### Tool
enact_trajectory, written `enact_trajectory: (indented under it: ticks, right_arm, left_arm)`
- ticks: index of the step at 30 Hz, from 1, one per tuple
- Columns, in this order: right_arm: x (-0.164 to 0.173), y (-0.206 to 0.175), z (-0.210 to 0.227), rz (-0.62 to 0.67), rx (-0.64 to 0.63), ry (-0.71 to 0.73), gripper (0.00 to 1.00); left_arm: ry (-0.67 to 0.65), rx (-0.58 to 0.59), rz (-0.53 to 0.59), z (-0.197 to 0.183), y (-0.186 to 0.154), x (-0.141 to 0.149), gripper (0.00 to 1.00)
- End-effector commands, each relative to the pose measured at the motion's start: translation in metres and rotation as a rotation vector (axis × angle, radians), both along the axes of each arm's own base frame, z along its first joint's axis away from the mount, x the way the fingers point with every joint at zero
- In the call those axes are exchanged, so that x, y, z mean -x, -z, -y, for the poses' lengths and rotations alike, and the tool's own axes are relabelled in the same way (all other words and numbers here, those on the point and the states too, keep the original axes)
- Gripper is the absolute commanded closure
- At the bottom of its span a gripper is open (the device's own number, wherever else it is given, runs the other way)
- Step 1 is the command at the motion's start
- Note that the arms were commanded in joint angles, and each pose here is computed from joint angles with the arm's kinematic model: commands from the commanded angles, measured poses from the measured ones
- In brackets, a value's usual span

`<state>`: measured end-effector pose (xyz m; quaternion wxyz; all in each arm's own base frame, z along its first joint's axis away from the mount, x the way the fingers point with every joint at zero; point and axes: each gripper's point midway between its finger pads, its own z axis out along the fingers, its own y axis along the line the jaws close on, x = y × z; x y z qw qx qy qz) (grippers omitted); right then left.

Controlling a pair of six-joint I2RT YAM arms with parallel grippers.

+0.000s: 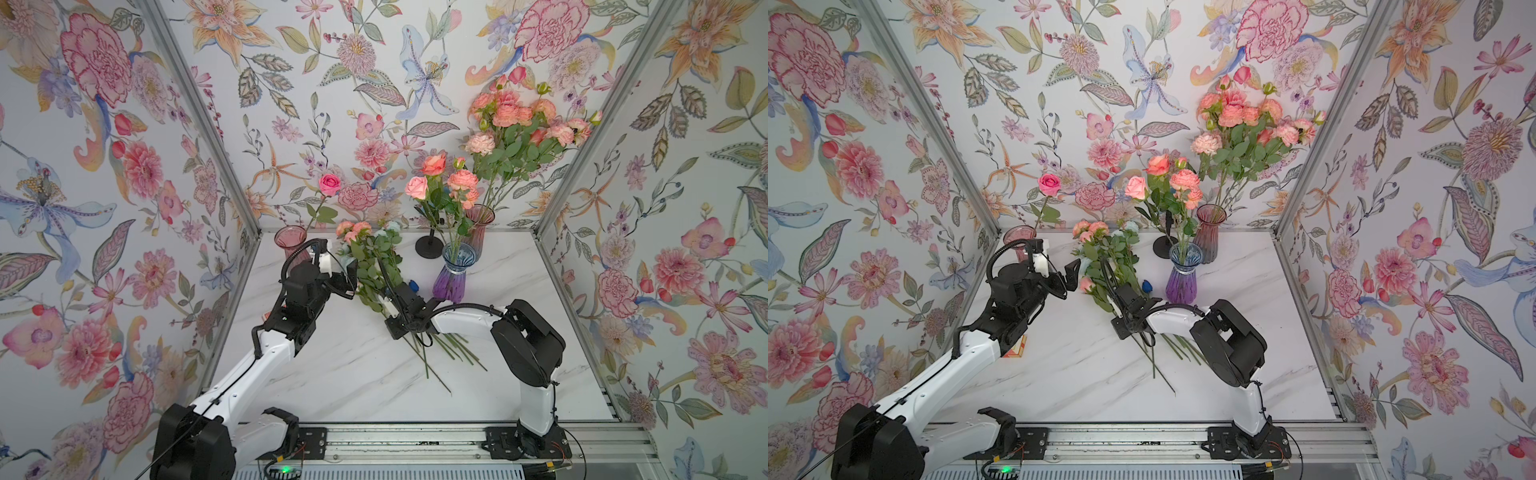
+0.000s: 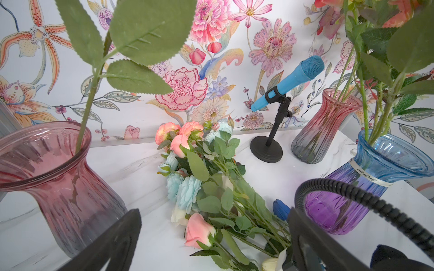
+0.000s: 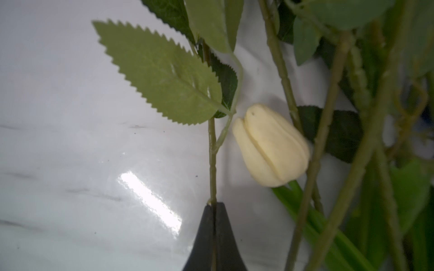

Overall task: Place the pink flowers into the vase
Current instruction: Pick up the flower at the center of the board.

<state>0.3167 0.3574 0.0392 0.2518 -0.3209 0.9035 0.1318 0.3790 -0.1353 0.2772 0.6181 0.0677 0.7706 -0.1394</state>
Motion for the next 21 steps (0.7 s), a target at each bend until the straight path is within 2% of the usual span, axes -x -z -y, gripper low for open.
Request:
enact_trajectory:
  ticks: [1,16,21]
  right_arm:
    - [-0.008,-0.055,-0.015,0.073,-0.093,-0.007,1.0]
    - [-0.016,-0.154,-0.003,0.26,-0.191,0.03,1.0]
    - [-0.018,-0.19,0.004,0.329,-0.231,0.047,1.0]
  left_arm:
    - [0.007,-0.003,0.042,0.002,-0.01,0.004,0.0]
    - [0.099,0.039,0.076,0.016,-0.018,0.012,0.0]
    - [0.203,0.127,0.085,0.034,-0.025,0.019,0.0]
